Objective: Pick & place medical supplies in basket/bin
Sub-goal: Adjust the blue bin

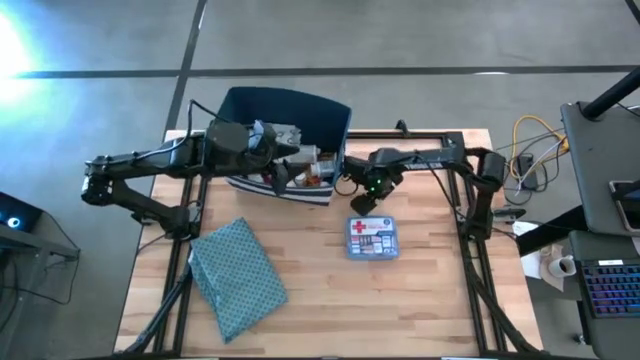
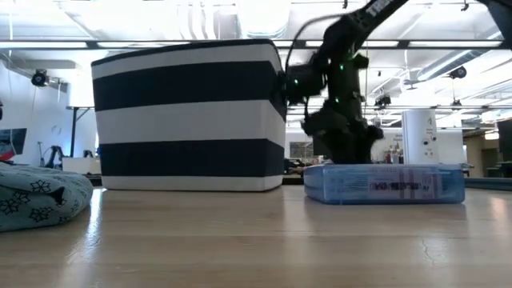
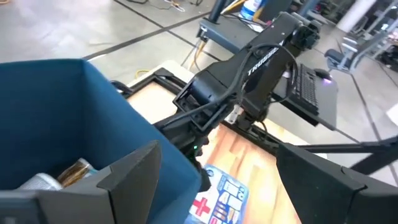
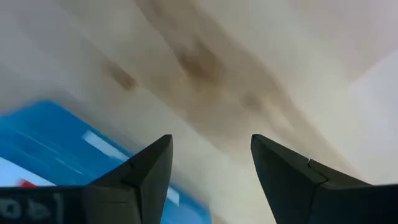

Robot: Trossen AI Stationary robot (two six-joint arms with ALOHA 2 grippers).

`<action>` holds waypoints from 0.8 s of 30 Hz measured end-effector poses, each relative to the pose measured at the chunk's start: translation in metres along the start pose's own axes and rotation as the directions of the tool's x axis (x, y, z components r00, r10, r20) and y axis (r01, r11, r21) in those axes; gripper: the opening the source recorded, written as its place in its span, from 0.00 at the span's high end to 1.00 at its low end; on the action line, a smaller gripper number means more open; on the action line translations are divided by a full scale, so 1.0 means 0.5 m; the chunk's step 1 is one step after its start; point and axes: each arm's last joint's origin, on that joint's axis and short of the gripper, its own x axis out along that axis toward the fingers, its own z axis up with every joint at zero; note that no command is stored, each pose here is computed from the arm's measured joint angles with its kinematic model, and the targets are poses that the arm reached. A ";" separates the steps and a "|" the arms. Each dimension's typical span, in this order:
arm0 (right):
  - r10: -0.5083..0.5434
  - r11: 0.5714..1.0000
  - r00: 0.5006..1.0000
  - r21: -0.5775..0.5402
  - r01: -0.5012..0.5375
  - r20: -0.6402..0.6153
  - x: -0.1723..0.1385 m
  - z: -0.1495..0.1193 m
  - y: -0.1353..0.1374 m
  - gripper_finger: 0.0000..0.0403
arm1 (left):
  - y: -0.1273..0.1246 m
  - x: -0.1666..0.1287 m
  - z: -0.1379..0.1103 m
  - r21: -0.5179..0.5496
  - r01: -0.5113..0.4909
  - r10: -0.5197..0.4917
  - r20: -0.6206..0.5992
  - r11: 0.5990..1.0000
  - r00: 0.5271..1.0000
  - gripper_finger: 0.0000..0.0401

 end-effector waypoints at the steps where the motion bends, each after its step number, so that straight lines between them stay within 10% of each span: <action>1: -0.017 1.000 0.999 -0.016 0.018 0.045 -0.008 -0.003 0.010 0.48 | -0.004 -0.001 -0.002 0.002 0.008 -0.008 -0.002 1.000 1.000 0.26; 12: -0.204 0.978 0.879 0.040 0.207 0.432 -0.153 -0.109 0.058 0.48 | -0.035 -0.010 -0.036 0.004 0.054 -0.054 -0.092 0.999 0.994 0.26; 24: -0.052 0.999 0.907 0.031 0.043 0.418 -0.219 -0.271 0.030 0.48 | -0.066 -0.006 -0.173 -0.041 0.033 -0.046 -0.358 0.999 0.933 0.26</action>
